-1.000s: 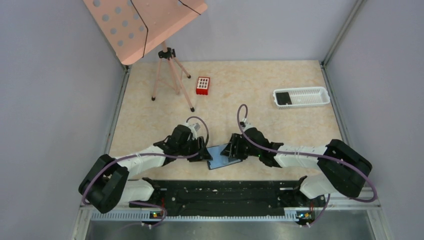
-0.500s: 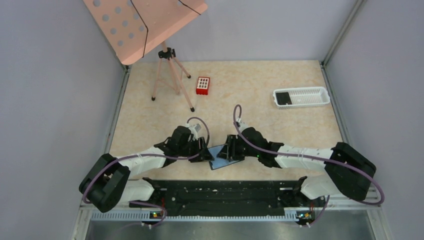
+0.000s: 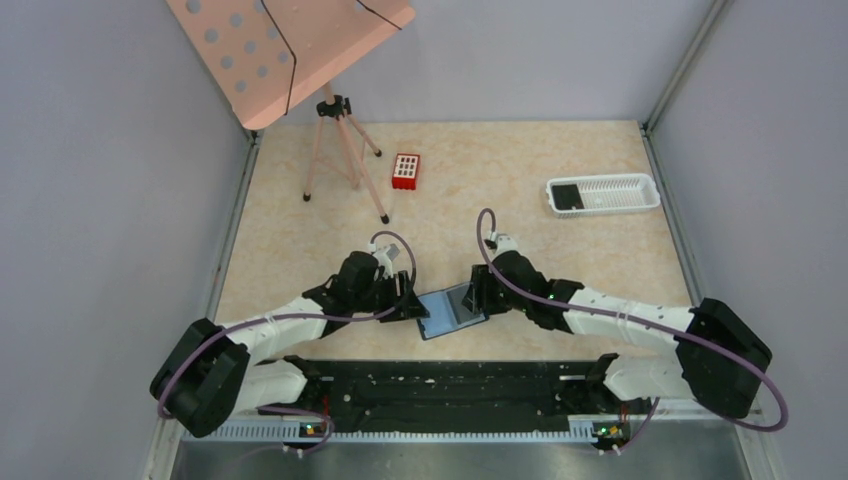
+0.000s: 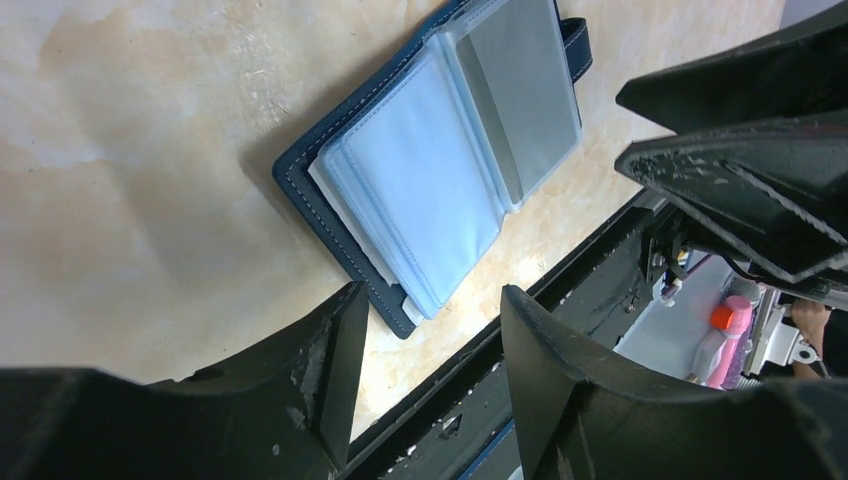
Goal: Take the credit cards out of the card holder
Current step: Remove the credit card from the card holder.
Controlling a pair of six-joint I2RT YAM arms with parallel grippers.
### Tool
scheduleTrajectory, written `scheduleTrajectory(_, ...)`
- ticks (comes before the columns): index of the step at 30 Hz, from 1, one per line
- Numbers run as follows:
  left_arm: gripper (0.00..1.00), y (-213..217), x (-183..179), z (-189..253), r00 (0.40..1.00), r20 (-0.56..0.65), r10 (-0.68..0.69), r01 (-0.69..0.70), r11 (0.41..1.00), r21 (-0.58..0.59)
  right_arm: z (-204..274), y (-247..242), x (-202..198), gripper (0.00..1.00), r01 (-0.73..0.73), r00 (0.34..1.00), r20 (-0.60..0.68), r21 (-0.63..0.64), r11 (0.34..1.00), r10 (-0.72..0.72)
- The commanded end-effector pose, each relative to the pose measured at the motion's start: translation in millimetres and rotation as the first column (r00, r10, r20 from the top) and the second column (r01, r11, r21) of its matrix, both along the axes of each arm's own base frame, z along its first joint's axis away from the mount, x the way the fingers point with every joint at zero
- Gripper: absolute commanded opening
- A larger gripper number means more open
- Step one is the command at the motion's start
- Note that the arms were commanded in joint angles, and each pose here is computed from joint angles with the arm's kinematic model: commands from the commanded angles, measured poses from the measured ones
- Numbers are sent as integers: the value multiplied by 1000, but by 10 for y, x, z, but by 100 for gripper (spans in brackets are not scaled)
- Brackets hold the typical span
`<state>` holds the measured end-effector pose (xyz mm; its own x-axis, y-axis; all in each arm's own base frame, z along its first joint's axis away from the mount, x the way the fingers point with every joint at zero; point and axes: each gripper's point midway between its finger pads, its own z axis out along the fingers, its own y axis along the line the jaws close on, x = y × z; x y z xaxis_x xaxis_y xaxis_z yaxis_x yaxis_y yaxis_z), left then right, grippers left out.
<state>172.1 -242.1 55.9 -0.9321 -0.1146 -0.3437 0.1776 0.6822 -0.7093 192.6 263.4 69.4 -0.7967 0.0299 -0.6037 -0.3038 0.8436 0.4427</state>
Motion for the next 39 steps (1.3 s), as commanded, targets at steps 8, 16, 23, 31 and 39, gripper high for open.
scheduleTrajectory(8, 54, 4, -8, -105, 1000, -11, 3, -3, 1000, 12, -118, -24, 155, 48, 12, 1000, -3, -37, 999, -12)
scheduleTrajectory(16, 53, -19, -11, -120, 1000, -16, -6, 6, 1000, 7, -215, 22, 113, 47, -14, 999, -33, -32, 999, 13)
scheduleTrajectory(23, 52, -30, -6, -118, 1000, -18, -10, 10, 1000, 4, -77, 74, 103, 45, -34, 999, -13, 13, 999, 34)
scheduleTrajectory(31, 51, -53, 9, -97, 1000, -13, -12, 12, 1000, -8, 89, 225, -14, 40, -107, 994, -22, 92, 990, 109)
scheduleTrajectory(39, 50, -91, 21, -92, 1000, -20, -18, 18, 1000, -21, 181, 485, -165, 40, -184, 981, -30, 185, 965, 192)
